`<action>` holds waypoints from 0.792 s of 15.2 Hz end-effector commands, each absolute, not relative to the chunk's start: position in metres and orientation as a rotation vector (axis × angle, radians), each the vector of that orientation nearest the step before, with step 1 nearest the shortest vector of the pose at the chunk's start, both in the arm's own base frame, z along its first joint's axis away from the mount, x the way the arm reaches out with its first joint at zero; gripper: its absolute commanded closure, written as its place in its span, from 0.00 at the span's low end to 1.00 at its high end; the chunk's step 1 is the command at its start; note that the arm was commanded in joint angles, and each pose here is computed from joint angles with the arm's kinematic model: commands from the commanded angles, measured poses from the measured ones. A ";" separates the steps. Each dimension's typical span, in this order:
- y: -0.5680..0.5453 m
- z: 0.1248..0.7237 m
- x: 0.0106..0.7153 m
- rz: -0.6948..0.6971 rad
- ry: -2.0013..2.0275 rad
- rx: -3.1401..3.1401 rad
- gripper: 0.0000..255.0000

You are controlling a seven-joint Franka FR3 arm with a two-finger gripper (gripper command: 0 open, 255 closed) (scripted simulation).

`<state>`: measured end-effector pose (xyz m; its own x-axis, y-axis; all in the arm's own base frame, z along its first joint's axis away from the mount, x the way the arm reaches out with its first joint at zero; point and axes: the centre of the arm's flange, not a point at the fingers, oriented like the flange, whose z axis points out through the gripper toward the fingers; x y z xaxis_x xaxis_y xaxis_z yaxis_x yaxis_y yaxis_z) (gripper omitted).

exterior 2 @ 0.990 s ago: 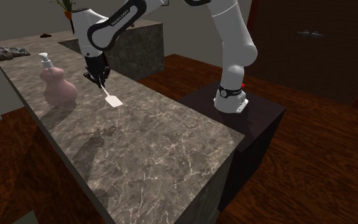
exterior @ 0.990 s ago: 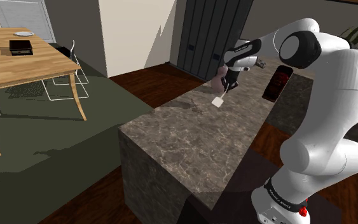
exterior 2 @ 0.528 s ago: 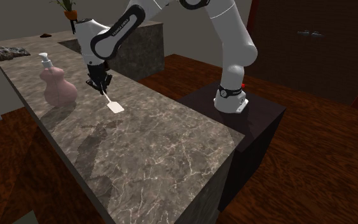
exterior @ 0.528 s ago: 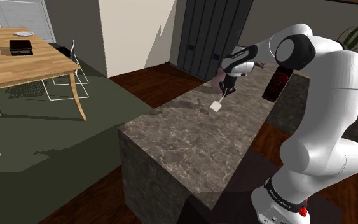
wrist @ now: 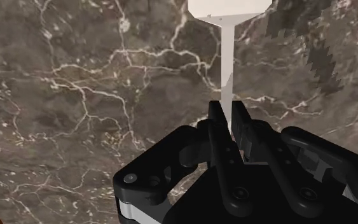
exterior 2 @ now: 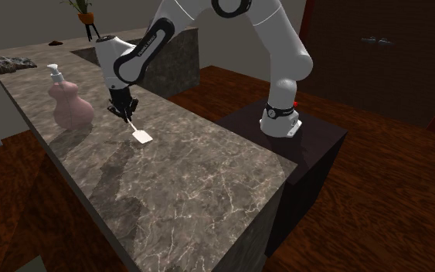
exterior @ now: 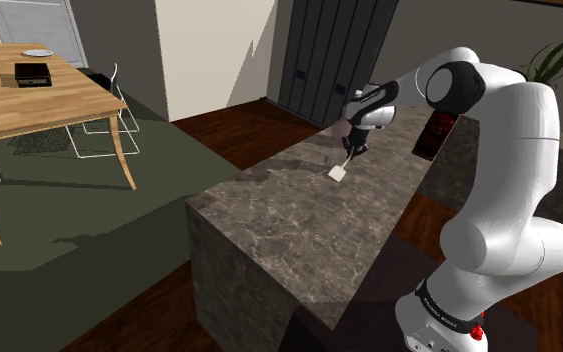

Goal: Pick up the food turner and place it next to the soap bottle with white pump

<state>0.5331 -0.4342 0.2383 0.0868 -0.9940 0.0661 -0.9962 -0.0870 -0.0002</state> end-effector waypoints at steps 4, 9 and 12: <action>-0.433 0.210 0.533 0.076 -2.092 2.283 1.00; -0.433 0.200 0.533 0.076 -2.092 2.283 1.00; -0.433 0.200 0.533 0.076 -2.092 2.283 1.00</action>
<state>0.5327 -0.4333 0.2006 0.0868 -0.9940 0.0664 -0.9962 -0.0870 -0.0004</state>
